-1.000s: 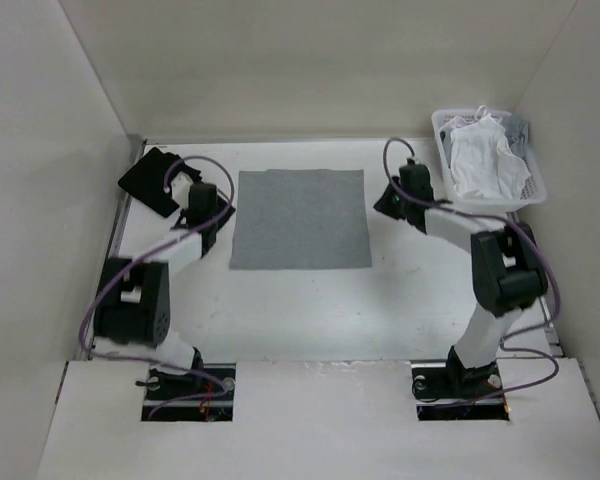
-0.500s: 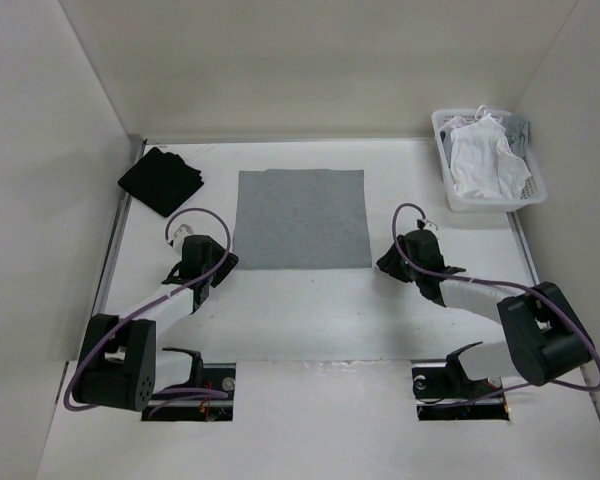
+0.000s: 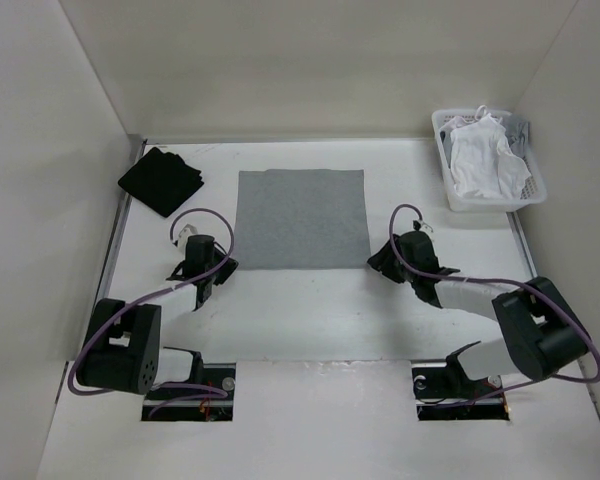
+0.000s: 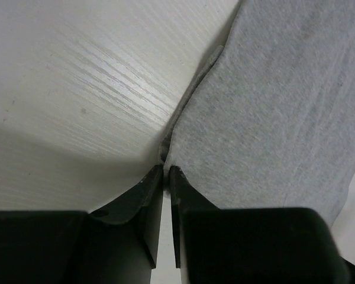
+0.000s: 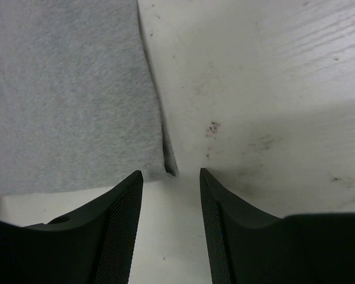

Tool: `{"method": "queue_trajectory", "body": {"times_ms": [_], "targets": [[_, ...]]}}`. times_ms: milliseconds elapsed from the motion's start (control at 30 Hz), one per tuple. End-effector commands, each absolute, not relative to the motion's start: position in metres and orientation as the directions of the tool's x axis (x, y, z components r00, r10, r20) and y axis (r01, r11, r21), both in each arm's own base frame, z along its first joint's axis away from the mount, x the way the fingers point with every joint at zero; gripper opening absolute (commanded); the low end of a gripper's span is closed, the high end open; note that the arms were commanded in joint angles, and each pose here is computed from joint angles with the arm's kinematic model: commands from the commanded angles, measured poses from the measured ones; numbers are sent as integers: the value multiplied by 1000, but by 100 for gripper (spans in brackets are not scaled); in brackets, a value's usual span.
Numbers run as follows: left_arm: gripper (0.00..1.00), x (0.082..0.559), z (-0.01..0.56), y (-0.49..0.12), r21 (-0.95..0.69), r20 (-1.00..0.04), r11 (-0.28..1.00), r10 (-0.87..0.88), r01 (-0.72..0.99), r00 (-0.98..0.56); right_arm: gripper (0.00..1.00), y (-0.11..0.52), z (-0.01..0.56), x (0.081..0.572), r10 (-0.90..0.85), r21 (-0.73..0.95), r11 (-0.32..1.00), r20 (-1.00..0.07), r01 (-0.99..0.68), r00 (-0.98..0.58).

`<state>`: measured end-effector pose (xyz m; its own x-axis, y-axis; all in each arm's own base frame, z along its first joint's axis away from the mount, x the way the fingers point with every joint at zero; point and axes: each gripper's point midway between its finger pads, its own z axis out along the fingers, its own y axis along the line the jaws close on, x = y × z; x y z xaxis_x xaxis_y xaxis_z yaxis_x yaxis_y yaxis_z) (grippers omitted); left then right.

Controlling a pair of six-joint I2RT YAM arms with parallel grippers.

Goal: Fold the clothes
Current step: Fold the tank top

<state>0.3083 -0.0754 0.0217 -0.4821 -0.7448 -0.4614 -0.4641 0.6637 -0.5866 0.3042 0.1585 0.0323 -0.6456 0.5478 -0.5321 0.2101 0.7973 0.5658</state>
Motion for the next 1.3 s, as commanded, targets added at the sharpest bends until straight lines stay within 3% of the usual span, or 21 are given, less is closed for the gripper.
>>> {"method": "queue_trajectory", "body": {"times_ms": [0,167,333,400,467,700,933,1100,1267], "targets": [[7,316,26,-71,-599,-486,659,-750,-454,-449,48,174,39,315,573,614,766,-517,190,-636],[5,315,24,-69,-595,-493,663,-747,-454,-446,39,178,28,317,600,636,742,-491,211,-631],[5,317,26,-70,-603,-495,663,-747,-444,-443,21,182,19,321,601,637,738,-471,223,-645],[3,319,33,-71,-622,-500,658,-751,-425,-431,8,183,24,323,605,645,734,-477,213,-638],[1,322,55,-77,-659,-512,654,-752,-373,-415,3,181,44,324,613,661,728,-509,181,-605],[0,273,191,-87,-726,-609,672,-726,-145,-319,2,171,161,253,556,651,759,-652,-5,-516],[0,205,307,-69,-745,-654,667,-731,-1,-196,2,141,260,166,576,690,717,-666,-98,-474],[1,222,320,-81,-746,-656,666,-726,27,-207,2,155,288,170,522,632,758,-735,-159,-433],[1,286,267,-89,-713,-664,697,-707,-79,-242,1,176,259,236,480,585,798,-762,-145,-434]]}}
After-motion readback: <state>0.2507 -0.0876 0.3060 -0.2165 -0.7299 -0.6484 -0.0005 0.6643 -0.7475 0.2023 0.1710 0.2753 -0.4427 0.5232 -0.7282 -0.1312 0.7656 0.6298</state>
